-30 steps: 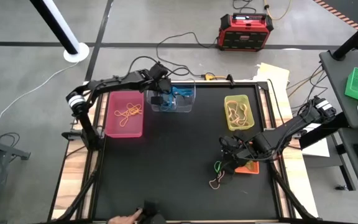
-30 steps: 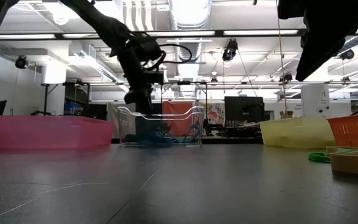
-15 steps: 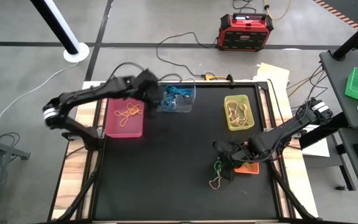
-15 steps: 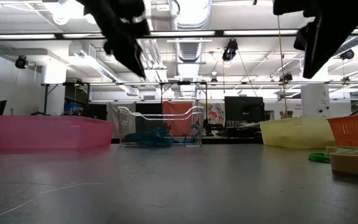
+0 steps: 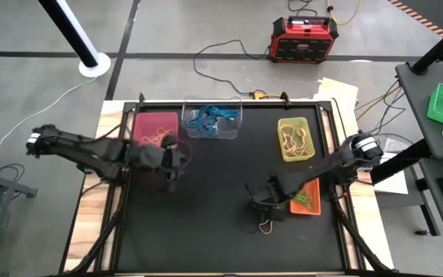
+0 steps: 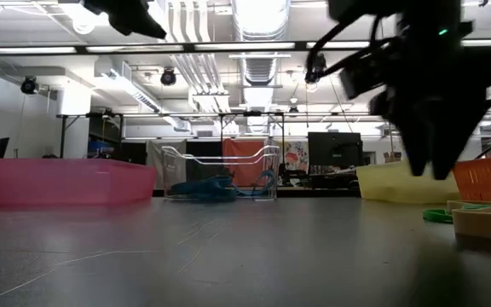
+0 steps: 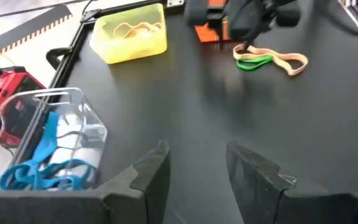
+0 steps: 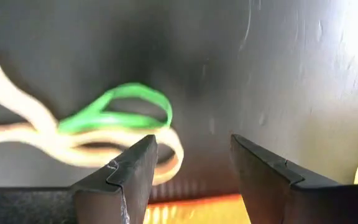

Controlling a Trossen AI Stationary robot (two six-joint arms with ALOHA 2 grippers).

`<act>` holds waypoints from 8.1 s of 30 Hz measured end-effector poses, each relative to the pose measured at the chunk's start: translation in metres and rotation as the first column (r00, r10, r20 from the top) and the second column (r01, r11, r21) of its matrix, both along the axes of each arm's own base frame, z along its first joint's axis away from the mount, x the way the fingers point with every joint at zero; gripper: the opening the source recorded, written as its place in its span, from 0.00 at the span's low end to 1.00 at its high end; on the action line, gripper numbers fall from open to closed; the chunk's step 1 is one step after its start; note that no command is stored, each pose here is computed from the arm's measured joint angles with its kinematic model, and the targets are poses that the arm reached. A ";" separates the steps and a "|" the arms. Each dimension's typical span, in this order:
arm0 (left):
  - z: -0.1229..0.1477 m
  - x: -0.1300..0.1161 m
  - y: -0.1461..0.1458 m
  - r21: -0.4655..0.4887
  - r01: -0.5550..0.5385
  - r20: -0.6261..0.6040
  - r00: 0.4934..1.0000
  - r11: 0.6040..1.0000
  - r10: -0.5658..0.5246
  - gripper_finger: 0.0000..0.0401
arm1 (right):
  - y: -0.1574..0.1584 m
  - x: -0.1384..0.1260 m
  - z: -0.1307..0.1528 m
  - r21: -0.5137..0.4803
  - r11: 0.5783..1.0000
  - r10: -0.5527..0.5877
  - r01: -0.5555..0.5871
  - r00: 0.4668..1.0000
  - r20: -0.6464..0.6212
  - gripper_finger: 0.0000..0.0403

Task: Sort rubber bands into baskets
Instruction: Put the green rubber band into the orange bin, then put the light orange rubber band into the yellow bin, then return to Home Position

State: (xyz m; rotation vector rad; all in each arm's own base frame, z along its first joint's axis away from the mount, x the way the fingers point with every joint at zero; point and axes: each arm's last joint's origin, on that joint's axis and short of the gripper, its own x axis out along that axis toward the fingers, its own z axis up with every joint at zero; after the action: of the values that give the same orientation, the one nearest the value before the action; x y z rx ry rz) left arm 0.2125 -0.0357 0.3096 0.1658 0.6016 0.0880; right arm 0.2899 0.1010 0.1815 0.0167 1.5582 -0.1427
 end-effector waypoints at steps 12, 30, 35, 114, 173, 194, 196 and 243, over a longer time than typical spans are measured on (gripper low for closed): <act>0.002 -0.018 -0.053 -0.066 0.077 0.055 0.996 0.995 -0.074 0.35 | -0.007 0.008 -0.016 0.078 0.988 0.131 -0.130 0.991 -0.004 0.49; 0.003 -0.019 -0.053 -0.029 0.024 0.071 0.997 0.999 -0.022 0.35 | -0.009 0.002 -0.041 0.120 0.976 0.172 -0.181 0.982 0.083 0.06; 0.003 -0.019 -0.053 -0.028 0.023 0.072 0.997 0.999 -0.021 0.35 | -0.007 0.006 -0.004 0.123 0.972 0.177 -0.199 0.970 0.165 0.02; 0.000 -0.012 -0.052 0.100 0.011 0.080 0.997 0.995 -0.019 0.35 | -0.178 -0.091 0.079 -0.453 0.540 -0.648 0.709 0.694 0.314 0.02; -0.133 -0.123 0.012 0.109 -0.048 0.525 0.851 0.993 -0.017 0.35 | -0.097 -0.200 0.031 -0.296 0.942 0.201 -0.157 -0.441 0.875 0.15; -0.138 -0.118 0.009 0.143 -0.030 0.465 0.884 0.989 -0.040 0.35 | -0.097 -0.197 0.028 -0.297 0.941 0.209 -0.164 -0.409 0.888 0.15; -0.138 -0.118 0.009 0.144 -0.030 0.463 0.885 0.989 -0.041 0.35 | -0.097 -0.197 0.028 -0.297 0.941 0.209 -0.164 -0.410 0.888 0.16; -0.139 -0.118 0.009 0.147 -0.029 0.458 0.888 0.989 -0.042 0.35 | -0.097 -0.197 0.028 -0.297 0.941 0.210 -0.163 -0.410 0.887 0.18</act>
State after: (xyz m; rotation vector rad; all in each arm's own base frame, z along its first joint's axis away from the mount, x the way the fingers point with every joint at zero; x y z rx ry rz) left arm 0.0947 -0.0265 0.1707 0.2838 0.1170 0.1613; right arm 0.0928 0.0043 0.2096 -0.1485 -0.4069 0.1672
